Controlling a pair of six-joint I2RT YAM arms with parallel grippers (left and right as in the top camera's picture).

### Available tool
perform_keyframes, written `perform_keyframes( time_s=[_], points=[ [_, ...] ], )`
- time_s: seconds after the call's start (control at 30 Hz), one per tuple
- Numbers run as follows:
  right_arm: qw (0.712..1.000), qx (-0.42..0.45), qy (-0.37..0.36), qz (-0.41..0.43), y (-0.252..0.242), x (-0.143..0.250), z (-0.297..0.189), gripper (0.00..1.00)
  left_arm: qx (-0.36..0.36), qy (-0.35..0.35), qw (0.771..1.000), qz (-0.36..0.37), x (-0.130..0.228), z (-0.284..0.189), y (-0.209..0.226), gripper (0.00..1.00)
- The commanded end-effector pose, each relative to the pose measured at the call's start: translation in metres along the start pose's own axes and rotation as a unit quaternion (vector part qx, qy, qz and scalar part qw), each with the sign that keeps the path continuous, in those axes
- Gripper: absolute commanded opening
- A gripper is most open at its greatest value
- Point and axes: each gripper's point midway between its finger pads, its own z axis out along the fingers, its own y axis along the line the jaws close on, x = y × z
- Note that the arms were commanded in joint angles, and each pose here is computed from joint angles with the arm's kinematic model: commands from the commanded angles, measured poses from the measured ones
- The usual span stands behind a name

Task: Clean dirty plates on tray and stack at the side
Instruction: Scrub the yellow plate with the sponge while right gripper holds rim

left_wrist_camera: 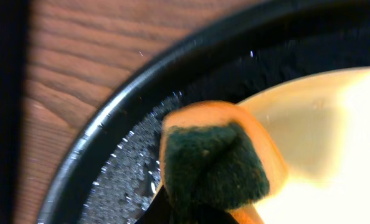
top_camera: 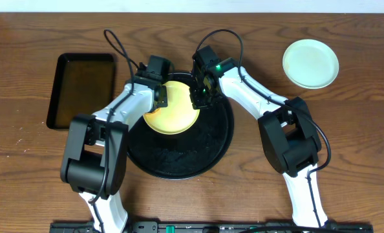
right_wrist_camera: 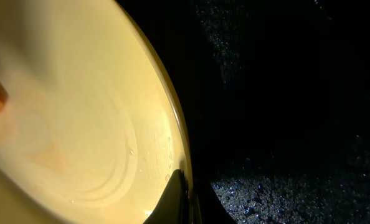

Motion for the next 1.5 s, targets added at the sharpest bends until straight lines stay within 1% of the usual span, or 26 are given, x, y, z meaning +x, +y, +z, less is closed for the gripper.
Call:
perform_keyframes(
  time_s=[0.0, 0.1, 0.27, 0.3, 0.33, 0.37, 0.43, 0.53, 0.6, 0.73, 0.83, 0.9, 1.03, 1.17, 1.2, 1.3, 1.47],
  points=[
    [0.999, 0.035, 0.003, 0.002, -0.016, 0.001, 0.005, 0.01, -0.113, -0.057, 0.992, -0.007, -0.020, -0.015, 0.045, 0.07],
    [0.999, 0.035, 0.003, 0.002, -0.016, 0.001, 0.005, 0.01, -0.113, -0.069, 0.991, -0.020, -0.026, -0.025, 0.048, 0.07],
    [0.999, 0.035, 0.003, 0.002, -0.016, 0.001, 0.005, 0.01, -0.095, -0.072, 0.989, -0.089, -0.024, -0.043, 0.051, 0.07],
    [0.999, 0.035, 0.003, 0.002, -0.016, 0.001, 0.005, 0.01, -0.054, -0.050, 0.992, -0.098, -0.016, -0.045, 0.039, 0.07],
    [0.999, 0.035, 0.002, 0.001, -0.016, 0.001, 0.005, 0.01, 0.014, -0.013, 0.995, -0.093, -0.004, -0.046, 0.015, 0.07],
    [0.999, 0.035, 0.002, 0.001, -0.016, 0.001, 0.005, 0.01, 0.047, 0.008, 0.995, -0.091, 0.002, -0.047, 0.004, 0.07],
    [0.999, 0.035, 0.002, 0.001, -0.016, 0.001, 0.005, 0.01, 0.095, 0.042, 0.991, -0.088, 0.015, -0.048, -0.013, 0.08],
    [0.999, 0.035, 0.002, 0.001, -0.016, 0.001, 0.005, 0.01, 0.147, 0.082, 0.982, -0.084, 0.031, -0.049, -0.032, 0.07],
    [0.999, 0.034, 0.002, 0.001, -0.016, 0.001, 0.005, 0.01, 0.157, 0.097, 0.979, -0.083, 0.038, -0.047, -0.036, 0.07],
    [0.999, 0.035, 0.002, 0.001, -0.016, 0.001, 0.005, 0.01, 0.154, 0.113, 0.978, -0.080, 0.045, -0.041, -0.037, 0.08],
    [0.999, 0.035, 0.002, 0.001, -0.016, 0.001, 0.005, 0.01, 0.195, 0.128, 0.971, -0.058, 0.051, -0.038, -0.053, 0.07],
    [0.999, 0.035, 0.003, 0.002, -0.016, 0.001, 0.005, 0.01, 0.210, 0.141, 0.966, -0.056, 0.056, -0.034, -0.060, 0.07],
    [0.999, 0.035, 0.003, 0.002, -0.016, 0.001, 0.005, 0.01, 0.201, 0.167, 0.964, -0.056, 0.068, -0.019, -0.060, 0.08],
    [0.999, 0.035, 0.004, 0.002, -0.016, 0.002, 0.005, 0.01, 0.187, 0.180, 0.963, -0.068, 0.070, -0.017, -0.047, 0.07],
    [0.999, 0.035, 0.004, 0.002, -0.016, 0.002, 0.005, 0.01, 0.155, 0.185, 0.968, -0.073, 0.072, -0.013, -0.031, 0.07],
    [0.999, 0.035, 0.003, 0.002, -0.016, 0.001, 0.005, 0.01, 0.103, 0.178, 0.977, -0.058, 0.073, -0.006, -0.007, 0.07],
    [0.999, 0.035, 0.002, 0.001, -0.016, 0.001, 0.005, 0.01, 0.034, 0.131, 0.990, -0.025, 0.057, 0.002, 0.017, 0.07]
  ],
)
